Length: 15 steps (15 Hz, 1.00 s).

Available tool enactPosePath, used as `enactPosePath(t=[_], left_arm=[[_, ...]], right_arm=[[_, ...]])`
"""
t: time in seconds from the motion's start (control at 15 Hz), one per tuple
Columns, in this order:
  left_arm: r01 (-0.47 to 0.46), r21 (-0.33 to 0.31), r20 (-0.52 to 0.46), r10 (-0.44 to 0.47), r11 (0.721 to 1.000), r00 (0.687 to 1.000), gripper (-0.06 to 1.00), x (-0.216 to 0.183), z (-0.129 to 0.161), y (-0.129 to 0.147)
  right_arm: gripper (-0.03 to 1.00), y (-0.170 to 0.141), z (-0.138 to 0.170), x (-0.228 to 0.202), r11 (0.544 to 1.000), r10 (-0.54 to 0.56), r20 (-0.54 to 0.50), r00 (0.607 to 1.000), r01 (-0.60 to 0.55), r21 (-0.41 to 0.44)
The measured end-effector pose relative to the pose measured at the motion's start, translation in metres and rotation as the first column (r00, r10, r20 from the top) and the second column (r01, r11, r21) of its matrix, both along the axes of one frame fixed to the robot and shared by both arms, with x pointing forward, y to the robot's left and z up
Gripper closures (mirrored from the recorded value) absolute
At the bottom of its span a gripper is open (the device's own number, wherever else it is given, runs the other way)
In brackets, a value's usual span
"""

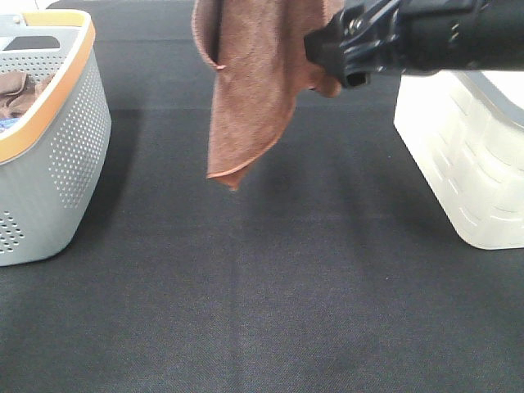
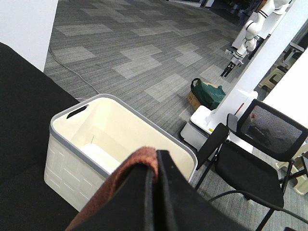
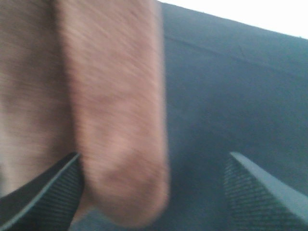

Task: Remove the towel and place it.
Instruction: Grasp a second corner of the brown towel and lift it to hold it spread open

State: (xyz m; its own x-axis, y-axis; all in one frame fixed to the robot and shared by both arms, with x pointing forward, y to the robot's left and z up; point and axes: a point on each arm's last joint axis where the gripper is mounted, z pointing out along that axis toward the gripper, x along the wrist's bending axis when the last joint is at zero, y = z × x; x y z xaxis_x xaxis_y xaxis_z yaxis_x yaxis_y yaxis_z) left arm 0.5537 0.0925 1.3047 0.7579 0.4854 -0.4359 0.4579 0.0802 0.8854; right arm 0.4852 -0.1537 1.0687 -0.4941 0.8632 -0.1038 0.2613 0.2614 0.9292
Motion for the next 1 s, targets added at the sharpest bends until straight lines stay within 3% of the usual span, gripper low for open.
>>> enactPosePath(t=[0.33, 0.8, 1.0], left_arm=[[0.001, -0.002, -0.001, -0.001, 1.0, 1.0, 0.94, 0.0, 0.0, 0.0], [-0.001, -0.004, 0.001, 0.001, 1.0, 1.0, 0.94, 0.0, 0.0, 0.0], [-0.004, -0.007, 0.003, 0.004, 1.0, 1.0, 0.94, 0.0, 0.001, 0.0]], right_arm=[[0.21, 0.005, -0.024, 0.014, 0.999, -0.043, -0.072, 0.996, 0.042, -0.011], [0.21, 0.007, -0.012, 0.018, 0.998, -0.058, -0.038, 0.998, 0.059, 0.022], [0.33, 0.007, -0.009, 0.02, 0.997, -0.066, -0.025, 0.998, 0.066, 0.027]])
